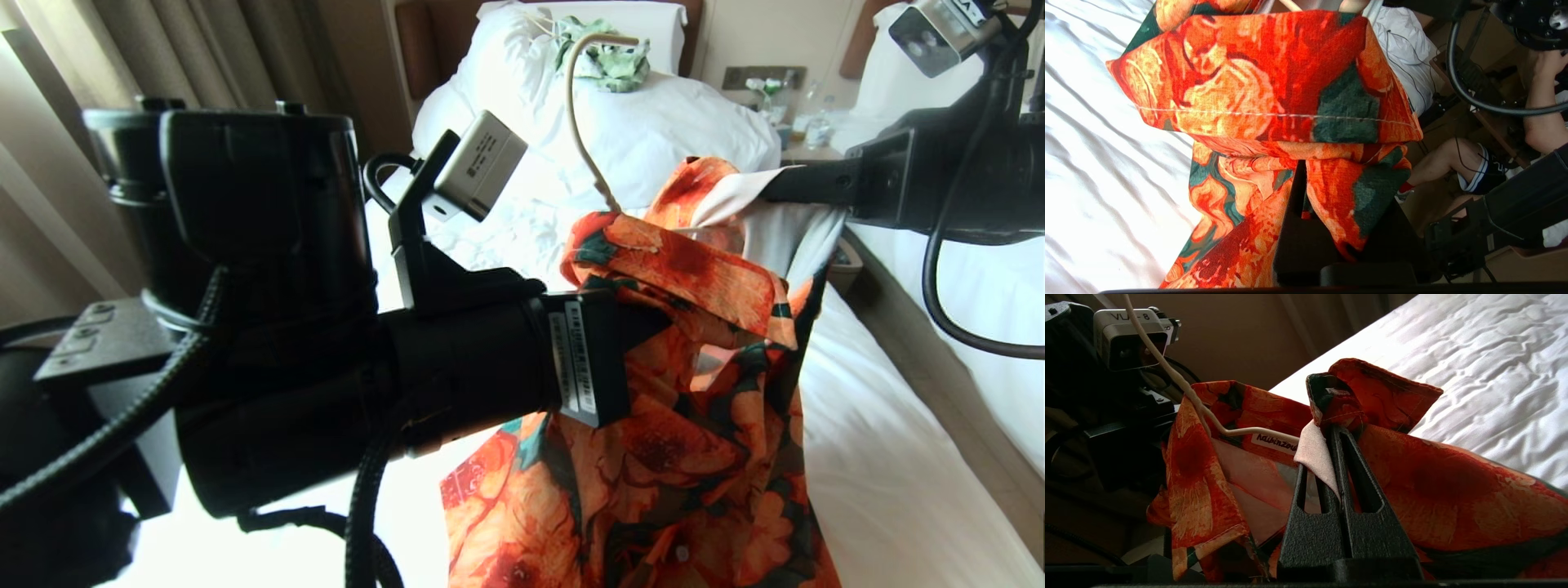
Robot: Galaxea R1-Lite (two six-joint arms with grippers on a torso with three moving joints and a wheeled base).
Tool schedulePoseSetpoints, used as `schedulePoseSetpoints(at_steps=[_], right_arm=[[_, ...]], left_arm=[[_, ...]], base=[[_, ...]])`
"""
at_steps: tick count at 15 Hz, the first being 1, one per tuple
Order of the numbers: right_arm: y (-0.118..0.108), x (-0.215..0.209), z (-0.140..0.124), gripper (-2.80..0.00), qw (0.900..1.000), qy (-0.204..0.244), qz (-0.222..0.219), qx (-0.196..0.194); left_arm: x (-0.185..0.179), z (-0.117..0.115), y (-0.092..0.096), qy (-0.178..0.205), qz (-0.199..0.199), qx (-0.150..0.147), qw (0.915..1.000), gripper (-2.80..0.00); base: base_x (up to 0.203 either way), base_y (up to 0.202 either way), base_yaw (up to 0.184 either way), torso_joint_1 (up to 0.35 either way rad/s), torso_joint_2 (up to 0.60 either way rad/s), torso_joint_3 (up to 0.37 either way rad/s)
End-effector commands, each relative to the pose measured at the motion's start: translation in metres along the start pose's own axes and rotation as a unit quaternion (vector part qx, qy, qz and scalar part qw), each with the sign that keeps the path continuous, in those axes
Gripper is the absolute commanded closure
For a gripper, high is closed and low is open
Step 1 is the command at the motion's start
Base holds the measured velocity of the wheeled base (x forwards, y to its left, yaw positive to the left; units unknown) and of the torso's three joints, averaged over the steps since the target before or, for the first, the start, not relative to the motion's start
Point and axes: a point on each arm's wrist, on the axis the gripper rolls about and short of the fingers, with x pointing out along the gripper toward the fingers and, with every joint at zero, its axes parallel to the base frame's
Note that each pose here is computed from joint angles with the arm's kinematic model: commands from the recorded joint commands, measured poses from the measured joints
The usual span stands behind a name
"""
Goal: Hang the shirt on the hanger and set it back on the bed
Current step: Hook the other side of the shirt onto the hanger
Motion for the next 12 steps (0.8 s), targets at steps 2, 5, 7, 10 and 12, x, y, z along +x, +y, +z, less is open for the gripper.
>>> schedulePoseSetpoints(at_steps=[2, 5, 7, 10, 12], right_arm=[[0.009, 0.007, 0.005, 0.00, 1.000, -0.003, 0.021, -0.012], [0.014, 0.009, 0.014, 0.00, 0.999, -0.011, 0.028, -0.025], [0.022, 0.010, 0.015, 0.00, 0.999, -0.012, 0.039, -0.029], [0.032, 0.006, 0.010, 0.00, 0.999, -0.008, 0.045, -0.026], [0.037, 0.002, 0.012, 0.00, 0.998, -0.010, 0.046, -0.028]], left_arm=[[0.012, 0.003, 0.002, -0.003, 0.003, -0.001, 1.0000, 0.00], [0.012, 0.005, -0.004, 0.003, -0.003, -0.001, 1.0000, 0.00], [0.010, 0.006, -0.008, 0.004, -0.009, -0.001, 1.0000, 0.00], [0.009, 0.014, -0.011, -0.010, -0.012, 0.000, 0.9999, 0.00], [0.009, 0.018, -0.012, -0.019, -0.013, 0.001, 0.9997, 0.00]], base=[[0.000, 0.000, 0.000, 0.000, 0.00, 0.000], [0.000, 0.000, 0.000, 0.000, 0.00, 0.000], [0.000, 0.000, 0.000, 0.000, 0.00, 0.000], [0.000, 0.000, 0.000, 0.000, 0.00, 0.000], [0.000, 0.000, 0.000, 0.000, 0.00, 0.000]])
